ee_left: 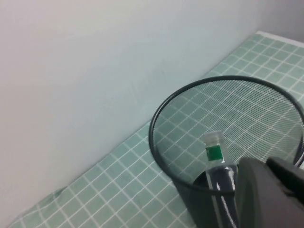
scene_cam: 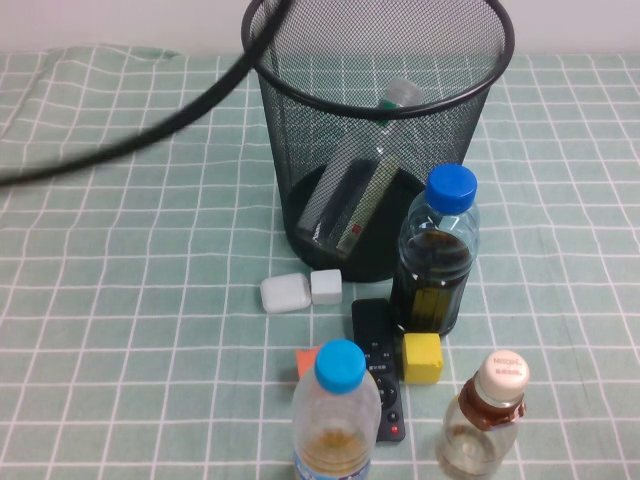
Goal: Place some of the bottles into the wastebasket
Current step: Pick up a bottle from the table with right arm
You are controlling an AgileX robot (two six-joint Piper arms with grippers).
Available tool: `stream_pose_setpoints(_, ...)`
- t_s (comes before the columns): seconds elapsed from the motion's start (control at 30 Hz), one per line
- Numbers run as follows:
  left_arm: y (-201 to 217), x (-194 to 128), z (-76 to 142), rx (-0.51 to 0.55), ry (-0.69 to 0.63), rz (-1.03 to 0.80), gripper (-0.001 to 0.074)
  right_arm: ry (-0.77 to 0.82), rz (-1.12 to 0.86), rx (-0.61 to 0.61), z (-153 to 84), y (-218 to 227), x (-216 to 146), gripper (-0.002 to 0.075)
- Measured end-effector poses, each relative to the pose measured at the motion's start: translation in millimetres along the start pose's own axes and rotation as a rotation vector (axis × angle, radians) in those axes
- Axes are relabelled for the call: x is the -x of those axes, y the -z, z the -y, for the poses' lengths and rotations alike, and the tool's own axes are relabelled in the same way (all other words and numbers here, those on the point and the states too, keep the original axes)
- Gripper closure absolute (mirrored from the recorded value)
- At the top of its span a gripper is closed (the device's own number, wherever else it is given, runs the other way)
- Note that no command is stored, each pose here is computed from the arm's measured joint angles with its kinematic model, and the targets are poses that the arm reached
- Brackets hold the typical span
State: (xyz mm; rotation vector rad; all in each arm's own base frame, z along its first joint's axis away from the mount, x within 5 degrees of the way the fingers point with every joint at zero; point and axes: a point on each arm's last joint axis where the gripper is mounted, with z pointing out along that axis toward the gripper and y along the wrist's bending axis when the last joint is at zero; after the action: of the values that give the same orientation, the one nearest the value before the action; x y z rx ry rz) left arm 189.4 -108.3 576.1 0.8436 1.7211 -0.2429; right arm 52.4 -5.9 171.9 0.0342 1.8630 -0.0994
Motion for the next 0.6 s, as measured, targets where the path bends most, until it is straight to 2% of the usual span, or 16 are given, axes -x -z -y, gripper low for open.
stream_pose_setpoints(0.1,32.5,-25.7,9.9,0.063,0.03,0.01,0.0736,0.0,0.0,0.0,0.0,0.0,0.0,0.0734)
stream_pose_setpoints(0.27,58.8,-90.3,35.8,0.077,0.095,-0.01,0.0736,0.0,0.0,0.0,0.0,0.0,0.0,0.0734)
stream_pose_setpoints(0.4,68.4,-150.5,57.4,0.104,0.162,0.033,0.0736,0.0,0.0,0.0,0.0,0.0,0.0,0.0734)
stream_pose_setpoints(0.6,67.7,-227.6,81.3,0.158,0.173,0.11,0.0736,0.0,0.0,0.0,0.0,0.0,0.0,0.0734)
